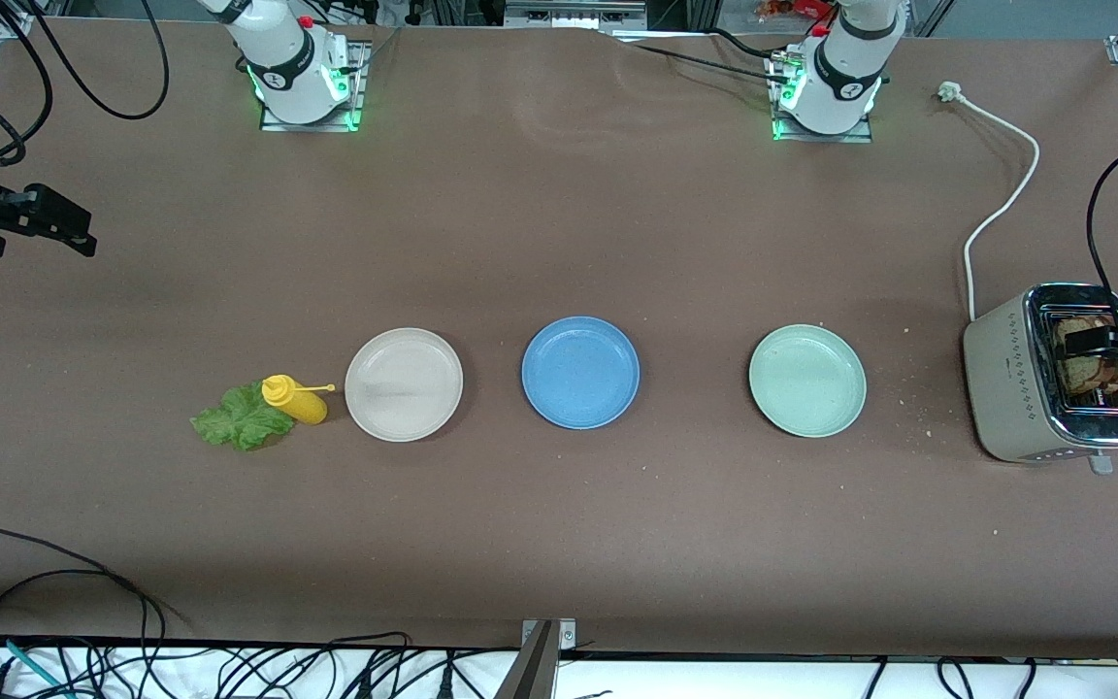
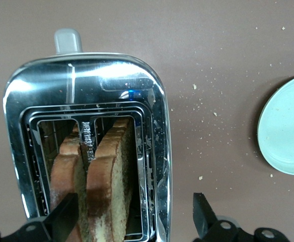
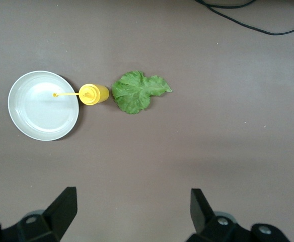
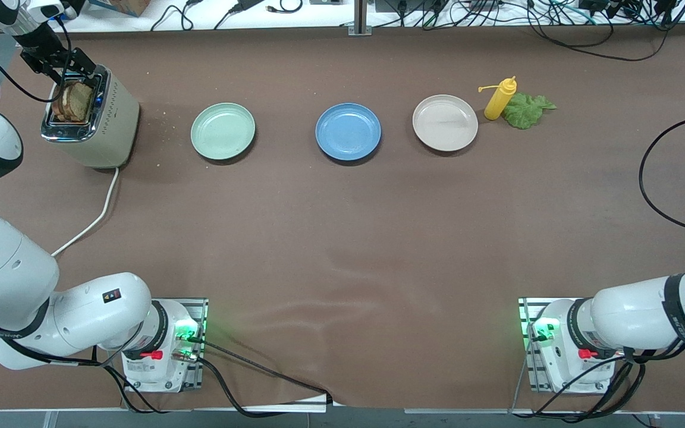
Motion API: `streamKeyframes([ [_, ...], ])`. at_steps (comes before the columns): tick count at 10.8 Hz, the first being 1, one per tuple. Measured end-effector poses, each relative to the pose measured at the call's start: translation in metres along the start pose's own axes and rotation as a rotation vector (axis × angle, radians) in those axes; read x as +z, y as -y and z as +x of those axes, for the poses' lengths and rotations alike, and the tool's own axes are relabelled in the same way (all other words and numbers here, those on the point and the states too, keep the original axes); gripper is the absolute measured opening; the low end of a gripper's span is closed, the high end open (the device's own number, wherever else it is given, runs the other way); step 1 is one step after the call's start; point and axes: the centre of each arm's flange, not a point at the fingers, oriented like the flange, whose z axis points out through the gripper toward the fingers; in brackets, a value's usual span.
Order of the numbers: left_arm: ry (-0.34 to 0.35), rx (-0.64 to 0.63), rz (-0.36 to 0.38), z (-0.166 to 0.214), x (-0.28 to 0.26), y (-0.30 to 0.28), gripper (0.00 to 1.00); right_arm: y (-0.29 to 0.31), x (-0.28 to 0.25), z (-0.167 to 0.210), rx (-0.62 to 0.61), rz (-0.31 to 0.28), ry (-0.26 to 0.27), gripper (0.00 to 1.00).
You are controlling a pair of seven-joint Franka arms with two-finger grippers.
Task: Make sandwich in blue plate with both arms
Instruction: 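Lower the left gripper over the toaster onto a bread slice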
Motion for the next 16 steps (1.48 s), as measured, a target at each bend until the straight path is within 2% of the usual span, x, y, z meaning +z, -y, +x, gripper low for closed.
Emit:
streamKeyframes([
  [6,0.026,-0.031,-0.011,-0.002,0.008,-0.003,0.97,0.000,0.000,0.000,0.000,0.000,0.002,1.00],
  [9,0.049,-0.048,-0.029,-0.008,0.022,0.002,0.92,0.000,0.000,0.000,0.000,0.000,0.002,1.00],
  [11,0.053,-0.066,-0.035,-0.015,0.025,0.015,0.83,0.000,0.001,-0.001,0.000,0.001,0.008,1.00],
  [14,0.050,-0.057,-0.036,-0.019,0.024,0.024,0.38,-0.002,0.001,-0.002,0.004,0.001,0.014,1.00],
  [16,0.049,-0.054,-0.036,-0.019,0.023,0.023,0.14,-0.002,0.002,-0.003,0.004,0.001,0.027,1.00],
])
